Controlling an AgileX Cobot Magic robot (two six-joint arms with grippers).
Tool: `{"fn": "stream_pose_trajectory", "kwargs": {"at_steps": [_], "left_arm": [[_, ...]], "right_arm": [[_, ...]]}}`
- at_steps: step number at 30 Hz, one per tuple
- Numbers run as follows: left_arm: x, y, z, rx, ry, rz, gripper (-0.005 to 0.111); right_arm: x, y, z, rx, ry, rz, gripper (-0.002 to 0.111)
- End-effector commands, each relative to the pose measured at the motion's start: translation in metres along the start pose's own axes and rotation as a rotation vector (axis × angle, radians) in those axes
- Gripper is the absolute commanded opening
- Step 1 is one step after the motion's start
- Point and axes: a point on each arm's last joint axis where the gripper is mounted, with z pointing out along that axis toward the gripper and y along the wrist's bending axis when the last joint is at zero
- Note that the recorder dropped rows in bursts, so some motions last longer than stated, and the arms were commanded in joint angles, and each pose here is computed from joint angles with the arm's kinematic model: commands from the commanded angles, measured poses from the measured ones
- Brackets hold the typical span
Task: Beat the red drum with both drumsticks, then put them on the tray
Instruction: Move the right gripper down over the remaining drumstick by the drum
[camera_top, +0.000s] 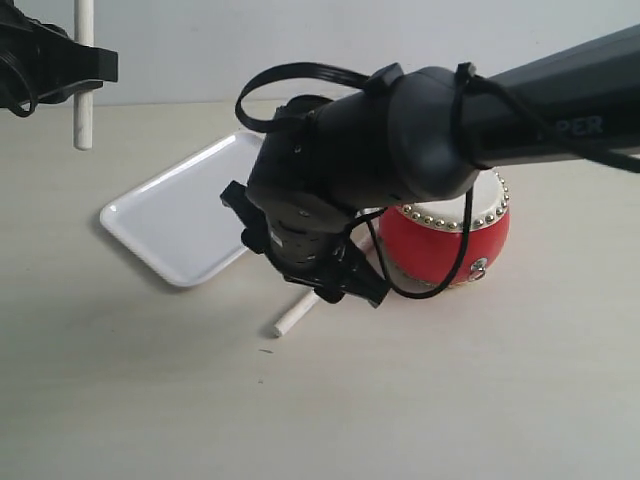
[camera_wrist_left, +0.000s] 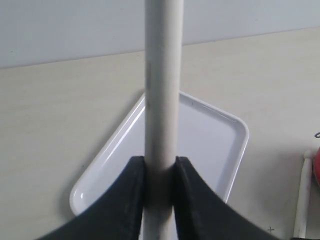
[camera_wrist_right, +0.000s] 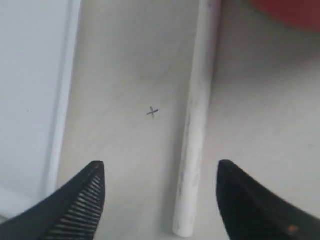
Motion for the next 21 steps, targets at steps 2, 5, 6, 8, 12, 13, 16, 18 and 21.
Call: {"fn": "stream_pose_trajectory", "kwargs": {"at_steps": [2,5,6,8,12,13,16,18,21], "left_arm": [[0.001,-0.002,-0.002,0.008,0.002,-0.003,0.000],[0.001,-0.002,-0.002,0.008,0.002,-0.003,0.000],[0.001,-0.002,-0.002,0.008,0.002,0.000,0.000],[0.000,-0.002,-0.002,0.008,0.000,0.000,0.000],[-0.001,-0.002,-0.002,0.007,-0.011,0.002,0.000],[-0.001,-0.002,-0.002,0.007,-0.013,0.002,0.000],[-0.001,-0.002,-0.002,0.007,-0.013,0.011,0.000],[-0.001,-0.002,-0.002,0.007,-0.011,0.022,0.000],[-0.001,-0.002,-0.002,0.007,-0.011,0.022,0.000]], "right_arm": [[0.002,0.006,0.007,-0.045,0.003,-0.031,0.074],[-0.002,-0.003,0.007,0.052,-0.029,-0.019,0.074],[-0.002,-0.006,0.007,0.080,-0.039,-0.003,0.074],[-0.003,-0.007,0.006,0.096,-0.048,0.039,0.073],[0.000,-0.001,0.007,0.028,-0.022,0.070,0.072],[0.001,0.001,0.007,0.013,-0.014,0.073,0.072],[0.004,0.004,0.007,-0.027,0.027,0.102,0.072],[0.005,0.006,0.007,-0.049,0.036,0.104,0.072],[0.005,0.009,0.006,-0.076,0.043,0.101,0.072]]}}
